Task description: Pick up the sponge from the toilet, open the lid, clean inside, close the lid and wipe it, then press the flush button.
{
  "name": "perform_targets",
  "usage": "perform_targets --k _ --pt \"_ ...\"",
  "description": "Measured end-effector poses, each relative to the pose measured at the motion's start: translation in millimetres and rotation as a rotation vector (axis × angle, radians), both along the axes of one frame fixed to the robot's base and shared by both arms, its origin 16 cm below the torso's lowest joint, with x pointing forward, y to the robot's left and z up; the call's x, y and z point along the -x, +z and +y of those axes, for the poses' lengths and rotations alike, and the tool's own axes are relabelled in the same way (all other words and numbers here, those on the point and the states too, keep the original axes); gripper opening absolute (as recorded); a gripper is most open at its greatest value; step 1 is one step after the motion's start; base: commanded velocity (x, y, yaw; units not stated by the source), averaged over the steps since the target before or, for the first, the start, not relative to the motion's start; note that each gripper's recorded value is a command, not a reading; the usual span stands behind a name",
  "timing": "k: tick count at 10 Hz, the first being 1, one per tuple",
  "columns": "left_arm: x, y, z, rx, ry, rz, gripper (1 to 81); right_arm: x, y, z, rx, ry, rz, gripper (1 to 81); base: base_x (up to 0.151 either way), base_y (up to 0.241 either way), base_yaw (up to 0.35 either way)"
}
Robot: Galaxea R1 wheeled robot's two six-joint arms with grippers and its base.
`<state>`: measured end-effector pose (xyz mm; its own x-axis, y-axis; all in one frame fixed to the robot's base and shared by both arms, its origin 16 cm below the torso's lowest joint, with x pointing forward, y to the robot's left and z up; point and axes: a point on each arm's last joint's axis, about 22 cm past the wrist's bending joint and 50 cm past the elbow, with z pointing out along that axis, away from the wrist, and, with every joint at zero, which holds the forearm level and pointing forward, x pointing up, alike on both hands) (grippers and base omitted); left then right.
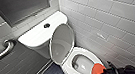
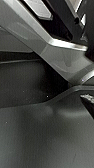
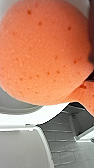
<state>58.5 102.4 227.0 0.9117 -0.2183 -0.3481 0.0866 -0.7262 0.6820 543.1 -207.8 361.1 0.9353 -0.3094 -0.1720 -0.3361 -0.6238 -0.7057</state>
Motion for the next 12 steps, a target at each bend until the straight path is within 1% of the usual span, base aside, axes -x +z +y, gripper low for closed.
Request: perform_targets --k 1,3,5,6,7,8,10,11,12 --pt "0 0 0 0.0 0.001 0.0 81.1 -2 -8 10 0.011 0.036 0.022 1.0 0.0 0.0 0.0" --pt "-1 -1 2 -0.003 -0.001 -0.001 81.1 -17 -20 37 0.008 0.06 0.033 1.0 0.0 0.0 0.0" --pt "-1 -2 6 -0.007 -0.004 -0.001 81.1 -27 -30 34 0.038 0.062 0.038 1.0 0.0 0.0 0.0" --pt "-3 -3 5 -0.007 -0.003 -0.005 81.1 -36 -28 31 0.047 0.062 0.029 1.0 0.0 0.0 0.0" --pt "-4 -3 5 -0.006 -0.004 -0.006 81.1 -49 -25 35 0.044 0.06 0.008 1.0 0.0 0.0 0.0" --pt "-6 -4 5 -0.008 -0.001 -0.008 81.1 -56 -21 45 0.033 0.07 -0.002 1.0 0.0 0.0 0.0" --pt "-6 -3 10 -0.028 0.032 -0.013 81.1 -63 -25 66 0.012 0.086 0.013 1.0 0.0 0.0 0.0" --pt "-1 0 14 -0.044 0.055 -0.012 81.1 -65 -28 86 -0.003 0.112 0.025 1.0 0.0 0.0 0.0" --pt "3 2 18 -0.06 0.078 -0.008 81.1 -80 -20 124 -0.042 0.157 0.004 1.0 0.0 0.0 0.0"
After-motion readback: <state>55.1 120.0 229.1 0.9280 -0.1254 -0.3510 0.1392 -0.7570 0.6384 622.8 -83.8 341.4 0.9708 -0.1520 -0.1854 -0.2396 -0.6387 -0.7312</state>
